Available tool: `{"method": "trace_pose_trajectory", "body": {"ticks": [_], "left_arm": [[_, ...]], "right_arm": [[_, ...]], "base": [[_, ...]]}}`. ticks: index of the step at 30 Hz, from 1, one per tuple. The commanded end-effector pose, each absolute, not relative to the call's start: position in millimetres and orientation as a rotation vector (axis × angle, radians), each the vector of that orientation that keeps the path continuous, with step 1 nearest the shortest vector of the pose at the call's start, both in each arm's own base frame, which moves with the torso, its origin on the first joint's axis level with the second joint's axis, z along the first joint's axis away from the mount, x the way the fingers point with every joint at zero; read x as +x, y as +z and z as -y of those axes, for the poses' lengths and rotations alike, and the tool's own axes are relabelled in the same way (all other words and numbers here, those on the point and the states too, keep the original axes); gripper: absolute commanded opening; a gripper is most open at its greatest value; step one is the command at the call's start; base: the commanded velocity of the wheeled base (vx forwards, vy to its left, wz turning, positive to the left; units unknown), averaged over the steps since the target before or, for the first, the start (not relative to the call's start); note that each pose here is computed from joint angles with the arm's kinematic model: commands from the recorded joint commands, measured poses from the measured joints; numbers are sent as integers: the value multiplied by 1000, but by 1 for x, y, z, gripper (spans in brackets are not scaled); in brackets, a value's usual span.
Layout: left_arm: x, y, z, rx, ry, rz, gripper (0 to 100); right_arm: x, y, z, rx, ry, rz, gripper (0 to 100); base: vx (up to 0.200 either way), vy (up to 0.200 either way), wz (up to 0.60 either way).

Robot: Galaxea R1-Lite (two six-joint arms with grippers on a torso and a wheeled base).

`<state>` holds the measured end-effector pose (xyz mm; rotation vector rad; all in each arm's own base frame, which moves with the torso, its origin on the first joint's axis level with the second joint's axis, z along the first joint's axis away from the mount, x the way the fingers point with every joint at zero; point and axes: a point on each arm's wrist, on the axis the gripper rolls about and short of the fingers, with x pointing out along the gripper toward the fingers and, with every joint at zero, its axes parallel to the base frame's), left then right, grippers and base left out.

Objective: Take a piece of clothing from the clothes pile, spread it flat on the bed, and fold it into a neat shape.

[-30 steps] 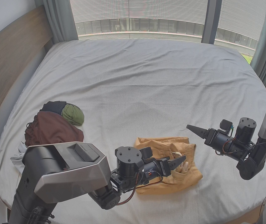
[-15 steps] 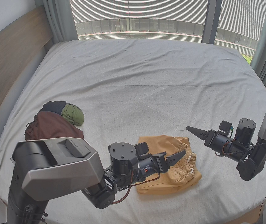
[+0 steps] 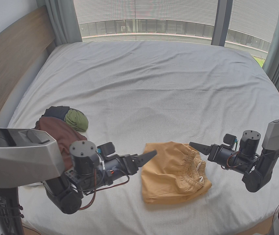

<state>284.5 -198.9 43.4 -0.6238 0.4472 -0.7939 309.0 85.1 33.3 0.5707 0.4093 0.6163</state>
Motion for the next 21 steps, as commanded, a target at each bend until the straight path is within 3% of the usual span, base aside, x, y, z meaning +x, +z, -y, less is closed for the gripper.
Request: {"method": "trace_pose_trajectory", "body": {"ticks": [1,6,21], "left_arm": [[275,52,148,-573,-722,-405,100],[257,46,119,-550,-732,-494,100],[262,36,112,-549,-703,-515,100]], "right_arm": [[316,8,-92,561,615,-468,100],[321,-11,-97,535,619,-501,100],[338,-26,-103,518,630,-480,100]], "base": [[0,0,0],[0,0,0],[0,0,0]]}}
